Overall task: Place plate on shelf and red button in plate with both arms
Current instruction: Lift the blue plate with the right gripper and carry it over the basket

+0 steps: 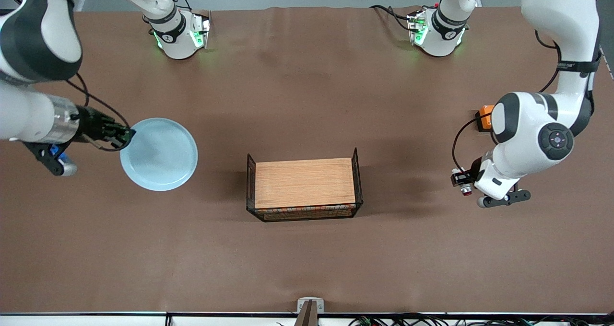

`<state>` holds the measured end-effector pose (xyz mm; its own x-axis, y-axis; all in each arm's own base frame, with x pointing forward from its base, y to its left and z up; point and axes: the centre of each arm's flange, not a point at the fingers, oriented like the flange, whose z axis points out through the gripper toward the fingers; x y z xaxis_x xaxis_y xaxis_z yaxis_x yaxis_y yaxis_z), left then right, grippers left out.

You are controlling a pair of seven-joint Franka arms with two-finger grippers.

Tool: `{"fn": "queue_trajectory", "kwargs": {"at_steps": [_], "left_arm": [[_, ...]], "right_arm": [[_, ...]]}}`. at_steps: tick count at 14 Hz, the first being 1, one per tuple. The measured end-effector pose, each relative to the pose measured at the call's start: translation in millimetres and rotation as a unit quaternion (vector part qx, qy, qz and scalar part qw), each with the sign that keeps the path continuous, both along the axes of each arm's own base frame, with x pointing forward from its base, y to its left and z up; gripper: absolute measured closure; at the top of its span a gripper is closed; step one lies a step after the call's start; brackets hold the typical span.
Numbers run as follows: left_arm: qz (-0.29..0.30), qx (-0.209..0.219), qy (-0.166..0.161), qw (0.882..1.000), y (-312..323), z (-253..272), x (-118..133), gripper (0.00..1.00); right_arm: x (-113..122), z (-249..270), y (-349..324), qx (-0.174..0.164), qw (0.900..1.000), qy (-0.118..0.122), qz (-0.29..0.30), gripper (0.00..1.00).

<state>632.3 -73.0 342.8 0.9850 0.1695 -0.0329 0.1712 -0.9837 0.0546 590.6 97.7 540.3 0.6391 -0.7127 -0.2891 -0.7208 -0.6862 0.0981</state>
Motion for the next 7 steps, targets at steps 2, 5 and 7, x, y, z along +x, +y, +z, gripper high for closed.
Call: {"fn": "queue_trajectory", "kwargs": {"at_steps": [2, 5, 7], "left_arm": [[0.002, -0.001, 0.0, 1.0, 3, 25, 0, 0.59], [0.009, -0.002, 0.004, 1.0, 13, 57, 5, 0.59], [0.01, -0.002, 0.009, 1.0, 14, 74, 6, 0.59]], "right_arm": [[-14, 18, 42, -0.016, 0.999, -0.003, -0.044, 0.97], [-36, 35, 114, -0.041, 0.994, -0.002, -0.106, 0.97], [-50, 38, 154, -0.05, 0.989, -0.007, -0.14, 0.97]]}}
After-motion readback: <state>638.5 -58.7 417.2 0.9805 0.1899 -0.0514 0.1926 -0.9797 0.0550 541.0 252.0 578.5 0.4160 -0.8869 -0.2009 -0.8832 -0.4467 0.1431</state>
